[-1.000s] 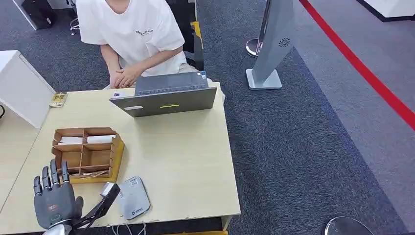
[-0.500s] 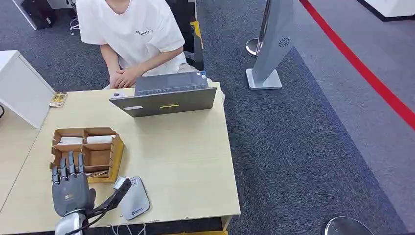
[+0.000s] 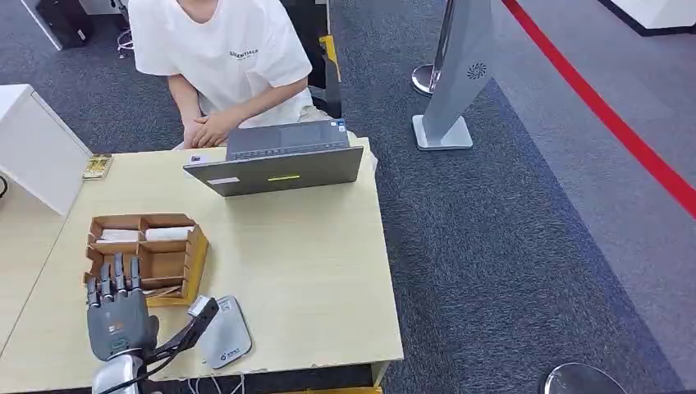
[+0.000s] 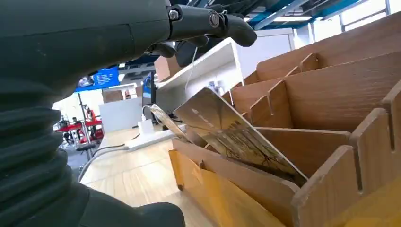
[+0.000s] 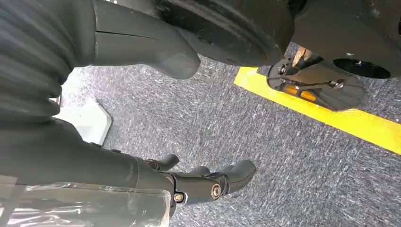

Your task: Pass the card to the sensor for recognition and then transmit it.

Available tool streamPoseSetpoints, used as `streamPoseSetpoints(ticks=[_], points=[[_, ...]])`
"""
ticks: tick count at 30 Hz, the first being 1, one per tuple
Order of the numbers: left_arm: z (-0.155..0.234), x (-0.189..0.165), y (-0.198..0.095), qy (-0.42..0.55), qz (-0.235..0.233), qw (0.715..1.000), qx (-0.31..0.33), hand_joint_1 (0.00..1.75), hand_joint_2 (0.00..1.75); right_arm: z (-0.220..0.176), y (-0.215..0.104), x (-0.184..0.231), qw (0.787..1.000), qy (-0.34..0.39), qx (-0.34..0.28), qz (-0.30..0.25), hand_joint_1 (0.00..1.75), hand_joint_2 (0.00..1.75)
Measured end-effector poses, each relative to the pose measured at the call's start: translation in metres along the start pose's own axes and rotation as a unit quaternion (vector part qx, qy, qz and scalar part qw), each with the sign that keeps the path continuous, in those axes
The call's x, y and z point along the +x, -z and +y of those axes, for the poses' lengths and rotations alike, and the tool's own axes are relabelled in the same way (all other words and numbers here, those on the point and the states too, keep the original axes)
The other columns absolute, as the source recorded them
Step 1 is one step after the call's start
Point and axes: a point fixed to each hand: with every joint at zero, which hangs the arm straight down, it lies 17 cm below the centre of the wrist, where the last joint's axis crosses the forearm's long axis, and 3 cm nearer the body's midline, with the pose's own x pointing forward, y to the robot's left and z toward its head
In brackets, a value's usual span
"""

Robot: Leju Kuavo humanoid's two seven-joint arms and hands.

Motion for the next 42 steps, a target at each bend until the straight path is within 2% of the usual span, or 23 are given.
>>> streamPoseSetpoints(ticks=[19, 42], points=[[0.016, 0.002, 0.02, 0.005, -0.004, 1.0, 0.021, 0.0, 1.75, 0.001, 0.0, 0.002, 1.0, -0.014, 0.002, -0.005, 0.0, 1.75], [0.006, 0.033, 0.011, 0.005, -0.035, 0.999, -0.001, 0.0, 1.75, -0.001, 0.0, 0.001, 1.0, -0.019, -0.003, -0.001, 0.0, 1.75]])
